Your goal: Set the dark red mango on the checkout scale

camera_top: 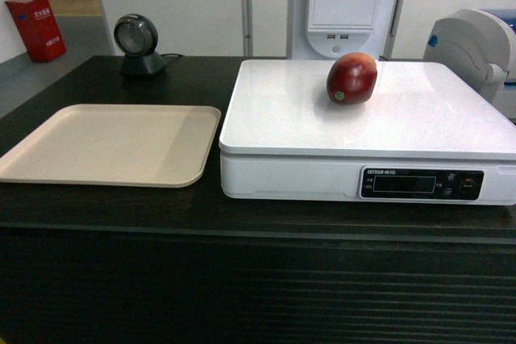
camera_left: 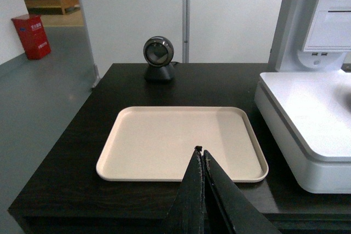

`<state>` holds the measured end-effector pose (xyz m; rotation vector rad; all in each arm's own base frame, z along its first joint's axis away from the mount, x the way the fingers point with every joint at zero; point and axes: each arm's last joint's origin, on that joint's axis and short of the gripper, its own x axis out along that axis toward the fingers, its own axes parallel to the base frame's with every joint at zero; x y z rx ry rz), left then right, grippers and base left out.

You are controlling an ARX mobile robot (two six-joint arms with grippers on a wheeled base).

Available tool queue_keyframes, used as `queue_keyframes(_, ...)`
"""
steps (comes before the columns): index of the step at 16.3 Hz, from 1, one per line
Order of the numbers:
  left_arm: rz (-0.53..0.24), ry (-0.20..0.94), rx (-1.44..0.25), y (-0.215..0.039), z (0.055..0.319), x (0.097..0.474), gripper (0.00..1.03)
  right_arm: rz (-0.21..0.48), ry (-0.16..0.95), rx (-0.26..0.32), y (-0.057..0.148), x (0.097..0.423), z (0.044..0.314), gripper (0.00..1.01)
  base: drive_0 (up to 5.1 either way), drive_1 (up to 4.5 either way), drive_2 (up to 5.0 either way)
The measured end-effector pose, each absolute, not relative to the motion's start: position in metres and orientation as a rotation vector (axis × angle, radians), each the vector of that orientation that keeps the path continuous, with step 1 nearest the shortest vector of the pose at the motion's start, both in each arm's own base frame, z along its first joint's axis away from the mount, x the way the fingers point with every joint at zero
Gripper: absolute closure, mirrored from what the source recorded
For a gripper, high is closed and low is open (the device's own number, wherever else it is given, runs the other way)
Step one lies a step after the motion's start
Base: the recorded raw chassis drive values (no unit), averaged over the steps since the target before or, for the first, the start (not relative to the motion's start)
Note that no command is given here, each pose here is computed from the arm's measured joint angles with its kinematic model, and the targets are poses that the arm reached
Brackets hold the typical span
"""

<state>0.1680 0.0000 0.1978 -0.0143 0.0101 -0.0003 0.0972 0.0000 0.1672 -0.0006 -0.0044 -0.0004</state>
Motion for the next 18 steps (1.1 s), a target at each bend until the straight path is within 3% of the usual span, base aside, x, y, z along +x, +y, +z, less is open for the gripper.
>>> queue_keyframes(12,0.000,-0.016,-0.014,0.000,0.170,0.127,1.01,0.000,-0.005,-0.001,0.000,0.097,0.167,0.03,0.0,0.00,0.0)
queue_keyframes(18,0.000,-0.009,-0.014,0.000,0.170,0.116,1.01,0.000,-0.005,-0.001,0.000,0.097,0.167,0.03,0.0,0.00,0.0)
